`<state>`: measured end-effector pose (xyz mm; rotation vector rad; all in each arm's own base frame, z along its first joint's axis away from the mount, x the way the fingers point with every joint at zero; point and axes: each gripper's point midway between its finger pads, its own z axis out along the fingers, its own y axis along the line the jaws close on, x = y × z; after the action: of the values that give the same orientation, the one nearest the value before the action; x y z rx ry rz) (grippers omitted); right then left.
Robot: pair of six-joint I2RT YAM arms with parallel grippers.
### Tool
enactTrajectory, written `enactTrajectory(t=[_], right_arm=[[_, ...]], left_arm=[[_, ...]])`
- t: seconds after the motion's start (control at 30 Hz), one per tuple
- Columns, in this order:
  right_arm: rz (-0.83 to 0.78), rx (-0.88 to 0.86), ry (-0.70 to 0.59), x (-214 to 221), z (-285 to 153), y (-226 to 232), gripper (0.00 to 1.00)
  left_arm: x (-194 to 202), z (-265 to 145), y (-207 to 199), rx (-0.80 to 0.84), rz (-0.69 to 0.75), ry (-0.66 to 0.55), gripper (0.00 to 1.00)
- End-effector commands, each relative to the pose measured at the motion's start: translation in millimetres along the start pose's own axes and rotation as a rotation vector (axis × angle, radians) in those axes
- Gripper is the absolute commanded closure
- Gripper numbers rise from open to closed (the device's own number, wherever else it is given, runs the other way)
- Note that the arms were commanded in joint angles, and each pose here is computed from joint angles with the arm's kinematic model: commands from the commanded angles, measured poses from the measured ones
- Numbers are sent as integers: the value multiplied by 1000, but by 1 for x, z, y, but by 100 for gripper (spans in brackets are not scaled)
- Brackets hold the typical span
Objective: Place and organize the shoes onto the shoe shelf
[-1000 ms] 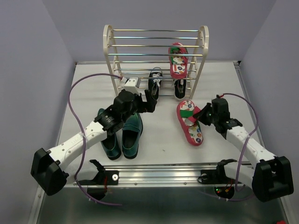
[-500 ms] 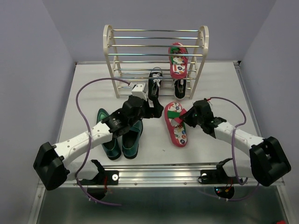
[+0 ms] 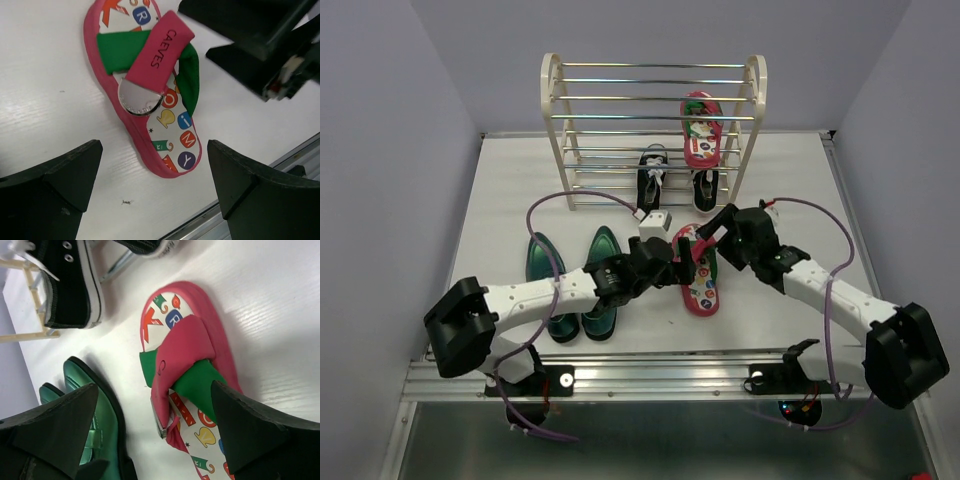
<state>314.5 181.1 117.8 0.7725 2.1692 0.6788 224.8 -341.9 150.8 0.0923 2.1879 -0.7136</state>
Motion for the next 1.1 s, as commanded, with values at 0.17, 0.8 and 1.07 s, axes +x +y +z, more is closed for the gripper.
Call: enactTrajectory(t=[0.17, 0.8, 1.07], right_arm=[[-179, 186, -420, -105, -67, -13, 0], [-265, 199, -421, -115, -85, -27, 0], [-284, 204, -409, -113, -82, -28, 0]], left_arm=[[33, 21, -36, -41, -45, 33, 1], [97, 47, -35, -348, 47, 152, 1], [91, 63, -18, -422, 43, 150, 1]])
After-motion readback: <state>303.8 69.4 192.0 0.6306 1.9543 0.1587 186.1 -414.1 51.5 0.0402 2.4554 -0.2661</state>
